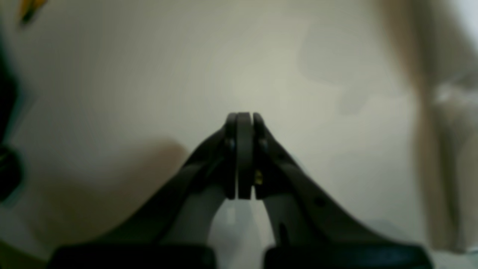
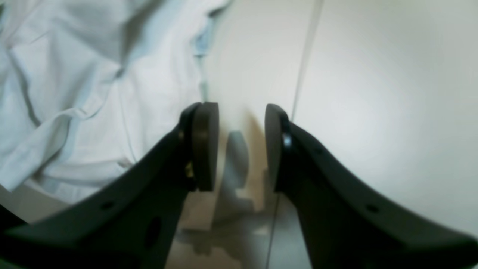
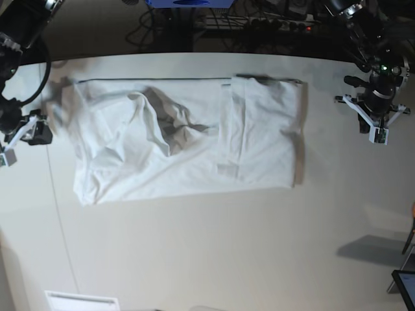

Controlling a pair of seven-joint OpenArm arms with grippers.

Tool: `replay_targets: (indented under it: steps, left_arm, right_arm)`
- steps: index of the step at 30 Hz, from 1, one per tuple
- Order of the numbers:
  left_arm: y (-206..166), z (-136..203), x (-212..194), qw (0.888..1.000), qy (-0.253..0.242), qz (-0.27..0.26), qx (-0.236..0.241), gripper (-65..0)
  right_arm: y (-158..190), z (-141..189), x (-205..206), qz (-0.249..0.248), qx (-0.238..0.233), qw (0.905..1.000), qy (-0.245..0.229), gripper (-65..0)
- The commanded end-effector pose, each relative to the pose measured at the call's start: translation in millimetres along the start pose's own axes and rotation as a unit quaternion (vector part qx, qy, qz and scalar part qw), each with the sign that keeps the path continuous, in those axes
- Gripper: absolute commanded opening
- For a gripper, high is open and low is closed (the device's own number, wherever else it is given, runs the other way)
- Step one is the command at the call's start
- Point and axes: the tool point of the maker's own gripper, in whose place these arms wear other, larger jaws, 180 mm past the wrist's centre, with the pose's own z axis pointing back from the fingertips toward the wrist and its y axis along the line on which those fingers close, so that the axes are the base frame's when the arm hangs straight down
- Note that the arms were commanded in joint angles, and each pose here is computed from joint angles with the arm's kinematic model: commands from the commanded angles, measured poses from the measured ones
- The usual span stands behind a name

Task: Fold the T-shirt properly
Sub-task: 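Pinch the folded edge with the left gripper and pull it outward, then lower both grippers to the two shirt ends and pinch them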

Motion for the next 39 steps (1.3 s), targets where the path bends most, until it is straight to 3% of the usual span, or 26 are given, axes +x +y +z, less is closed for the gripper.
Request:
replay_targets:
  steps: [1,6,17,19,22,24,32,39]
  left_arm:
    - [8,3,13,1.0,-0.025,0.001,0.006,-65.0]
    - [19,-4,-21,0.997,0.02,0.075,-0.008,-65.0]
    - [11,-24,-28,0.966,-0.013,0.224,-0.128,-65.0]
    - [2,-29,-25,0.964,-0.011,0.222,-0.15,-65.0]
    - [-22,-35,-20,0.96,-0.004,0.209,-0.186,-65.0]
    - [-36,-38,-18,0.957,-0.001,0.205,-0.205,-65.0]
    - [-74,-47,-4,0.948,-0.005,0.201,-0.248,-65.0]
    - [-103,-65,4,0.936,0.006,0.207,-0.285,-65.0]
  right_arm:
    - [-4,3,14,0.001,0.003,0.9998,-0.018,-44.1]
    - [-6,-6,8,-0.019,0.012,0.9997,-0.006,-44.1]
    - [-15,0,11,-0.013,0.002,0.9999,-0.003,-43.2]
    - [-13,-1,13,-0.006,0.006,1.0,0.0,-35.1]
    - [-13,-3,15,-0.003,0.008,0.9999,0.011,-15.2]
    - [-14,-6,14,-0.01,0.012,0.9998,0.014,-8.0]
    - [-2,-35,-10,-0.066,0.054,0.9955,0.041,-15.7]
    - [20,-48,-19,-0.077,0.081,0.9923,0.052,-15.8]
